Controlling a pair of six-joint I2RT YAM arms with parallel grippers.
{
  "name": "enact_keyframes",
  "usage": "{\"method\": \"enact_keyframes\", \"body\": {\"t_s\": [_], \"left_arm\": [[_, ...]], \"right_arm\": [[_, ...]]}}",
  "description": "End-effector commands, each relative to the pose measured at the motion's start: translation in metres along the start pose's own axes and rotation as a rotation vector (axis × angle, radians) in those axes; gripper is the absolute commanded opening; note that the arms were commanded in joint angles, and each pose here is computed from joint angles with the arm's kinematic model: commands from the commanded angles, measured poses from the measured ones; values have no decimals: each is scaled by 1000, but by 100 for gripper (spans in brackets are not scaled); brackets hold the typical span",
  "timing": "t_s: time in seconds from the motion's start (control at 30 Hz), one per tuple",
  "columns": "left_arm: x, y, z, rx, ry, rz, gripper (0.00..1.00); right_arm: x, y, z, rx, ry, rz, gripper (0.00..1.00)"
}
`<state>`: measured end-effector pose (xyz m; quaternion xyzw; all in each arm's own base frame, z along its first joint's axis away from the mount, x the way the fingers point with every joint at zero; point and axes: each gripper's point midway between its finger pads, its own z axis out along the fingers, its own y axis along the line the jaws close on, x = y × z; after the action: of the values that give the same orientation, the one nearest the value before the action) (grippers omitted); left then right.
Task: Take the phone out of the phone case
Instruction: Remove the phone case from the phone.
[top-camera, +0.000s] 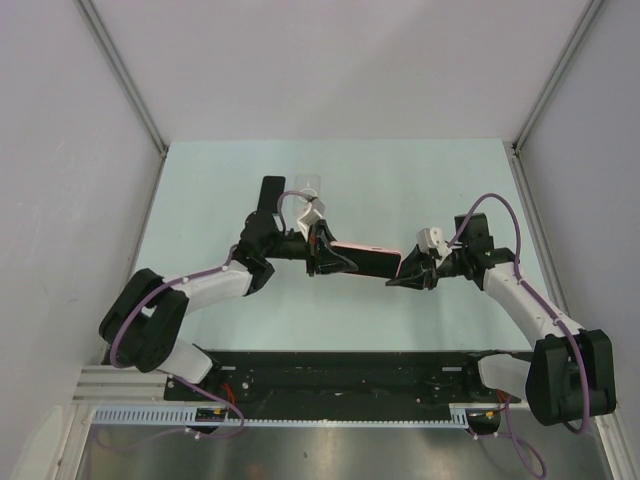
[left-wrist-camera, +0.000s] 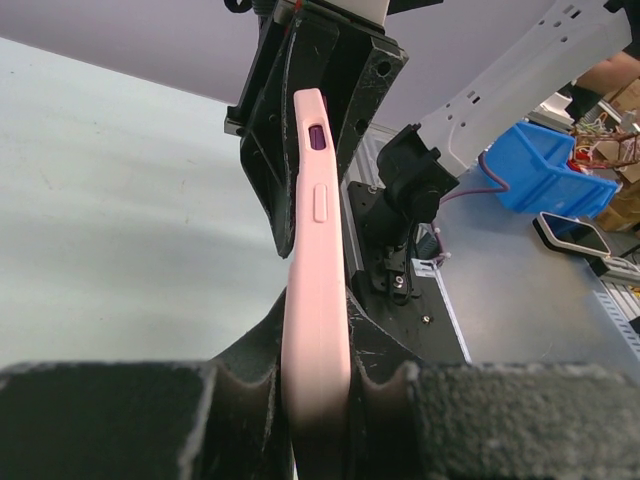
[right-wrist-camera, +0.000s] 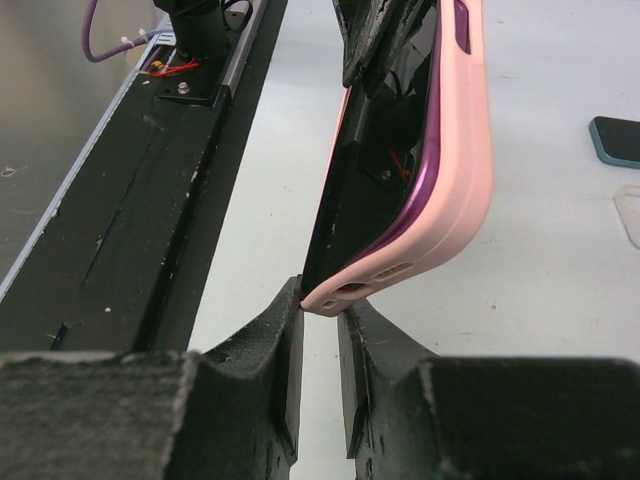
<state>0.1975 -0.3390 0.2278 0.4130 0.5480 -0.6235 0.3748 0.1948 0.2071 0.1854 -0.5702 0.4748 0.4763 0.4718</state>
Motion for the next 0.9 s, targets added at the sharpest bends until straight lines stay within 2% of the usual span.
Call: {"method": "enact_keyframes", "body": {"t_s": [0.0, 0.87], "left_arm": [[0, -52, 13, 247, 77, 45, 0], [18, -89, 9, 442, 193, 13, 0]], "right_arm": [[-6, -15, -2, 28, 19, -154, 3], [10, -18, -7, 54, 82, -311, 0]]}}
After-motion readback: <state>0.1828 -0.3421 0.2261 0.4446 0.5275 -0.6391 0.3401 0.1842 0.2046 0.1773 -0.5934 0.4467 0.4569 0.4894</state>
